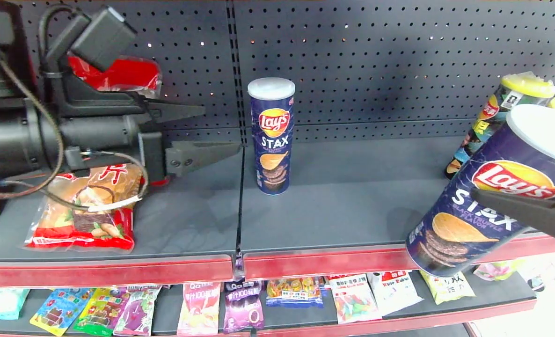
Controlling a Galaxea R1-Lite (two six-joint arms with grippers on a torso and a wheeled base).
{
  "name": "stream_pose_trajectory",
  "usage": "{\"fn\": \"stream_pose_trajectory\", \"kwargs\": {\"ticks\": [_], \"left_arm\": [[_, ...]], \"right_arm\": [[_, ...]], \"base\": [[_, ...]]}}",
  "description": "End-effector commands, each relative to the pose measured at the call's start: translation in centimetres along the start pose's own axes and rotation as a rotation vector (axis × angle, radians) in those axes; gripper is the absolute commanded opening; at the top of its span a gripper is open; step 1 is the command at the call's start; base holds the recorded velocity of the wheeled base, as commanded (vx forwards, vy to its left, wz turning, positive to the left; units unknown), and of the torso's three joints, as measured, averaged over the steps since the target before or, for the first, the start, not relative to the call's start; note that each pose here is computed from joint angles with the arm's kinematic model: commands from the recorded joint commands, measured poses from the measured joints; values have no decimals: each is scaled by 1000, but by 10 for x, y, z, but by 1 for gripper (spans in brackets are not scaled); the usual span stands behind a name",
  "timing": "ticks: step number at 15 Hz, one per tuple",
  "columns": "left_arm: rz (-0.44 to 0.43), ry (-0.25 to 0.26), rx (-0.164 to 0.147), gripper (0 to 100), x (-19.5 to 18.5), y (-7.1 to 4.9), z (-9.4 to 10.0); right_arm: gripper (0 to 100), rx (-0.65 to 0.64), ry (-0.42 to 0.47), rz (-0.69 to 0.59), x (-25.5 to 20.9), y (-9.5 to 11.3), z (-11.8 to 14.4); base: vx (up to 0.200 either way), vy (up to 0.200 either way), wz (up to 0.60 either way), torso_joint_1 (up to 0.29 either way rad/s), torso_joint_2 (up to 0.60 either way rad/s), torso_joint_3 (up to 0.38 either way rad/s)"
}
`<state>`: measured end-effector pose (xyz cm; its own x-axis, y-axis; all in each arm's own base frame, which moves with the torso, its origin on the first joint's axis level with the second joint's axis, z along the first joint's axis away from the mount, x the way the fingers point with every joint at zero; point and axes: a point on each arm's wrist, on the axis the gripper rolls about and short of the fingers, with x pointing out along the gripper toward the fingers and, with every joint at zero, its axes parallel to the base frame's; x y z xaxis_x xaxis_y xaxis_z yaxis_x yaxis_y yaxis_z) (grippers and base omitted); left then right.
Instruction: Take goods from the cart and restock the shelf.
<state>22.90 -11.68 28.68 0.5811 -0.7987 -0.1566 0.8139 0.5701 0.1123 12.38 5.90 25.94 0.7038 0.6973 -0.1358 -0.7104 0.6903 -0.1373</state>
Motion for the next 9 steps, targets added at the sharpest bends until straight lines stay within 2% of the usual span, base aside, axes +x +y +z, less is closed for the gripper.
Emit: {"fn": "stream_pose_trajectory", "kwargs": {"ticks": [1,4,7,9], "left_arm": [[-19,44,-25,100,36,15,-11],[-9,23,-12,100,53,27,-3],[44,24,-6,100,60,38,-2],[47,28,-8,100,62,40,-3]], "right_arm": [[0,1,-1,1,0,0,0],[0,3,-1,1,0,0,0],[0,4,-1,1,0,0,0],[0,4,-2,-1,-2,1,-1]], "base": [[0,0,0,0,0,0],[0,0,0,0,0,0],[0,0,0,0,0,0],[0,0,0,0,0,0]]}}
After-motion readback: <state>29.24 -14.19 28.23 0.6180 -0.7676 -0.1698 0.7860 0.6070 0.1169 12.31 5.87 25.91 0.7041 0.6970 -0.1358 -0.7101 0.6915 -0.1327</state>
